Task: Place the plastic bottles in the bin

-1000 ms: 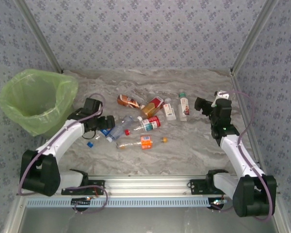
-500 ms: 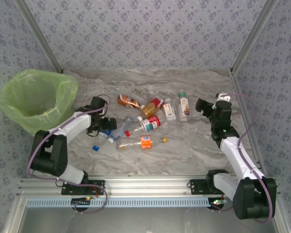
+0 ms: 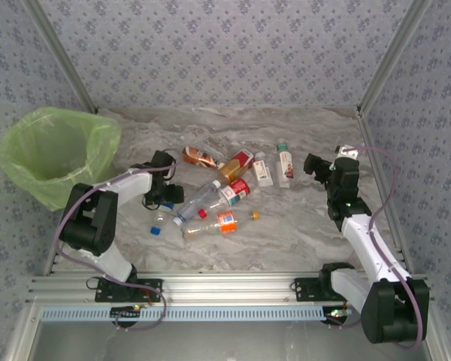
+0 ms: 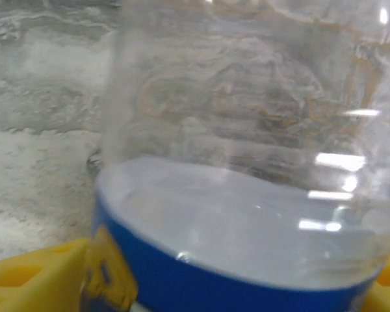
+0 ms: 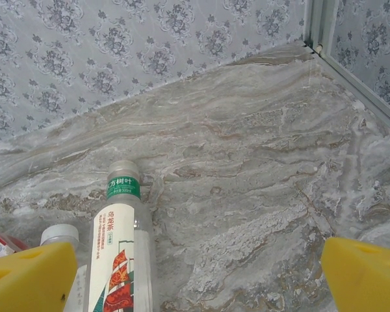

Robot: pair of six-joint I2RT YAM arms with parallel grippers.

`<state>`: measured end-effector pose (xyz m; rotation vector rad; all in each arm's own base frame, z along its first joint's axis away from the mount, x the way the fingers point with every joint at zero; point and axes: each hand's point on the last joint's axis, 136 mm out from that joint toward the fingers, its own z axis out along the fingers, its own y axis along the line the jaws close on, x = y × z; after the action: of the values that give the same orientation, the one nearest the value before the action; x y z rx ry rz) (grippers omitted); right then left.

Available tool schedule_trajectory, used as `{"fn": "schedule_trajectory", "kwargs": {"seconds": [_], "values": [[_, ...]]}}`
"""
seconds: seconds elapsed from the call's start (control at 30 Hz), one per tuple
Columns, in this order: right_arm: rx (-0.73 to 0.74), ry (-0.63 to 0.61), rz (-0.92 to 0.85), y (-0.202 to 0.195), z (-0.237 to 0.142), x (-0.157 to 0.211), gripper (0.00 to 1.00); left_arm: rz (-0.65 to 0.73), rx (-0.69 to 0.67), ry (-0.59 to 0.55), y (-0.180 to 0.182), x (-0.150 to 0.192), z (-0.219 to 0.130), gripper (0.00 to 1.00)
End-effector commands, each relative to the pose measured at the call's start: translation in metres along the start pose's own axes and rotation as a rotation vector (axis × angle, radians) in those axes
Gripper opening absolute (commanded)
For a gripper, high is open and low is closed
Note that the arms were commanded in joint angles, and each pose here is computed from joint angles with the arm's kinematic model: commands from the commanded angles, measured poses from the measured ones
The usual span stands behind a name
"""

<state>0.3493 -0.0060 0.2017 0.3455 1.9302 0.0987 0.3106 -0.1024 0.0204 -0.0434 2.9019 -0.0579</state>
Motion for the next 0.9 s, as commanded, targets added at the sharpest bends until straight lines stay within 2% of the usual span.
{"fn": "schedule_trajectory", "kwargs": {"seconds": [0.0, 0.23, 0.6, 0.87], "values": [[0.015, 0.000, 0.018, -0.002, -0.004, 0.002, 0.99, 0.023, -0.044, -0.064, -0.004, -0.016, 0.001, 0.75], [0.024, -0.007, 0.007, -0.003, -0.007, -0.001, 0.99, 0.041, -0.086, -0.155, -0.004, -0.029, -0.008, 0.65], [0.051, -0.033, 0.034, -0.010, -0.014, -0.003, 0.99, -0.009, 0.019, -0.276, -0.015, -0.039, -0.031, 0.53], [-0.081, -0.063, 0.048, 0.012, -0.019, -0.006, 0.99, -0.027, 0.069, -0.349, -0.020, -0.046, -0.050, 0.44]]}}
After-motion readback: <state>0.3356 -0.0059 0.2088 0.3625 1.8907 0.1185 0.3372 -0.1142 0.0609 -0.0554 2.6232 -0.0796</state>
